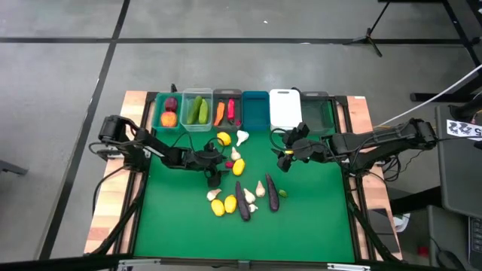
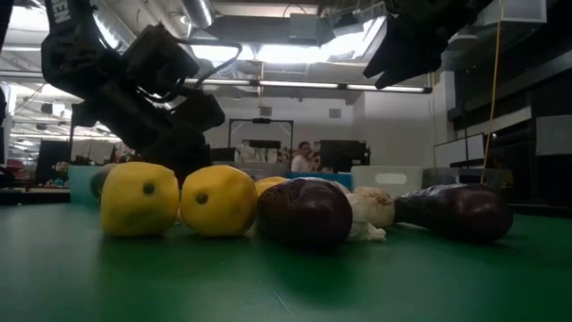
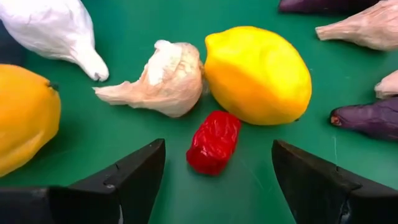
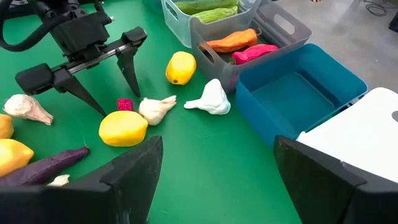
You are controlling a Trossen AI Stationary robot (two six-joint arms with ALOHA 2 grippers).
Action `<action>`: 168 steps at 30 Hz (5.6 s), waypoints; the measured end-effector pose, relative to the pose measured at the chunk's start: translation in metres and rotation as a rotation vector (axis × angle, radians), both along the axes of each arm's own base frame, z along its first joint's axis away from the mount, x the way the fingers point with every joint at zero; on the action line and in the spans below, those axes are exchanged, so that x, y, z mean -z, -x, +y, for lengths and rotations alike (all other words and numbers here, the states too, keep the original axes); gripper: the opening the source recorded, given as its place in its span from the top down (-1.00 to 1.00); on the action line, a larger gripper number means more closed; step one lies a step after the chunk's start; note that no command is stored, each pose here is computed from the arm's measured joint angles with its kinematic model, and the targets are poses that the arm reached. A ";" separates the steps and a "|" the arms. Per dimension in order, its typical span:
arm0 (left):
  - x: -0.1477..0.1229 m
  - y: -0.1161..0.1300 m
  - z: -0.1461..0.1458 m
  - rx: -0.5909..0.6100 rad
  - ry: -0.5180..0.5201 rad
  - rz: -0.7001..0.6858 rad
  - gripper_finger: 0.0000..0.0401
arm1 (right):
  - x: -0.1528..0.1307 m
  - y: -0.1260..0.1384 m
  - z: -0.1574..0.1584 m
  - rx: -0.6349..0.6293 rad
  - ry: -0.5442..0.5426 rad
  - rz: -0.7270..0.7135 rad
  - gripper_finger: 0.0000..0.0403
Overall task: Sort produce into baskets
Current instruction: Put the red chili pepper into the left black bin, then put the lemon into the blue bin
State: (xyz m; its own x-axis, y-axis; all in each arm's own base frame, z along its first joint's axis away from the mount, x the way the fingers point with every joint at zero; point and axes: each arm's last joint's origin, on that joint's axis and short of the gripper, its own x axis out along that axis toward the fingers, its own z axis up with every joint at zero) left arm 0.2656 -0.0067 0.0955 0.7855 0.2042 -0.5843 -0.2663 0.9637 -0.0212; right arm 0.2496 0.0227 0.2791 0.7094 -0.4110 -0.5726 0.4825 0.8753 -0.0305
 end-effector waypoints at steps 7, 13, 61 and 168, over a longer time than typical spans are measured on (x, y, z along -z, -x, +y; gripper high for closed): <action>0.000 0.000 0.002 -0.010 0.004 -0.002 -0.12 | 0.000 0.000 0.000 0.000 0.000 0.000 -0.51; 0.002 0.000 0.008 -0.041 0.018 0.002 0.10 | 0.000 0.000 0.000 0.000 0.000 0.000 -0.51; -0.085 0.020 0.093 -0.592 -0.106 -0.347 0.65 | 0.002 0.002 0.000 -0.001 0.004 0.028 -0.51; 0.009 -0.092 -0.083 -0.623 -0.121 -0.150 -0.11 | 0.012 -0.002 0.001 0.008 -0.020 0.079 -0.51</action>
